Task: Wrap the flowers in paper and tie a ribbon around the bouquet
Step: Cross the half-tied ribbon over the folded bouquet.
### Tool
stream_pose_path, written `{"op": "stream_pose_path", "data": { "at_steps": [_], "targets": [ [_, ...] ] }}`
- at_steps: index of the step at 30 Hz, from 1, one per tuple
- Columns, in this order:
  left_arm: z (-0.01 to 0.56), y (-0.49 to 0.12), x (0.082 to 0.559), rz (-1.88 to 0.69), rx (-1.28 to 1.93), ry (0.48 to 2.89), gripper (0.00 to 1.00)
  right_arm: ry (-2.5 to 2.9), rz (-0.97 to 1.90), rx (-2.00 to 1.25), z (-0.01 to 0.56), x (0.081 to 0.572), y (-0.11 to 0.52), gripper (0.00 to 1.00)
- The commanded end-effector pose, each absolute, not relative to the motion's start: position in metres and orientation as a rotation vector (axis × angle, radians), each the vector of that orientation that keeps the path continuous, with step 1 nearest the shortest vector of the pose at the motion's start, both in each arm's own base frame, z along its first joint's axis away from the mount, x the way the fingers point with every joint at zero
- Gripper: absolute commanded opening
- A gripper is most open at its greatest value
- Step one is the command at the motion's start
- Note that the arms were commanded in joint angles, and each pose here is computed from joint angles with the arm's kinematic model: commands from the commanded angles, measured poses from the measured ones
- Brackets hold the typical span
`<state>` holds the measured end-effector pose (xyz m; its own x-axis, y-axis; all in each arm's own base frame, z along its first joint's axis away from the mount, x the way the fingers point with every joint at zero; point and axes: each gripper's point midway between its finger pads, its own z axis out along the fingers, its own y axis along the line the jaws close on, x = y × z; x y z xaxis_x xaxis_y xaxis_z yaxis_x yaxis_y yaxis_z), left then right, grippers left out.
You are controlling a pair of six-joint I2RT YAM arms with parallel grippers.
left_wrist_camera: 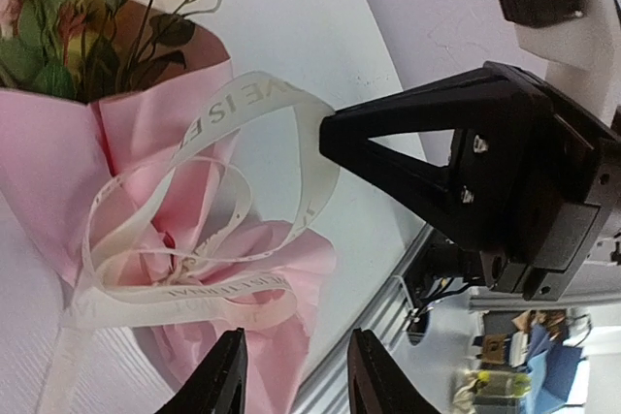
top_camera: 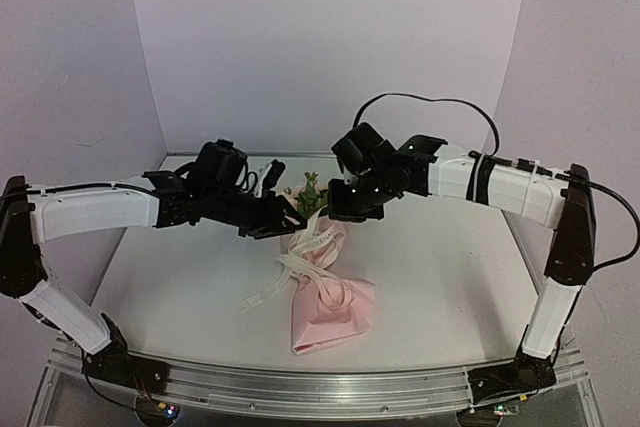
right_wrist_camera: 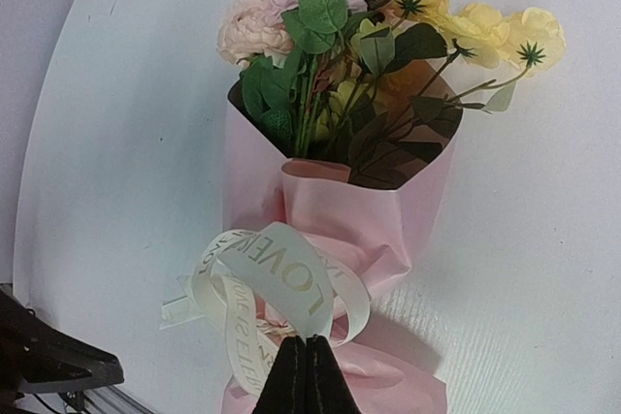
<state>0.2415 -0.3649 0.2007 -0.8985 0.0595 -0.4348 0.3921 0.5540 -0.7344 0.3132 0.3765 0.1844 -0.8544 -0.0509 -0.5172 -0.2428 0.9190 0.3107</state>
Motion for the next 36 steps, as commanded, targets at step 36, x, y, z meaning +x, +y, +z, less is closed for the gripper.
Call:
{"op": "stream_pose_path", "data": {
  "at_steps": [36],
  "targets": [
    [0.209,-0.405,0.264,-1.293,0.637,2.134,0.44,2.593,0.612,-0.1,0.196,0.305,0.4,0.0]
  ]
}}
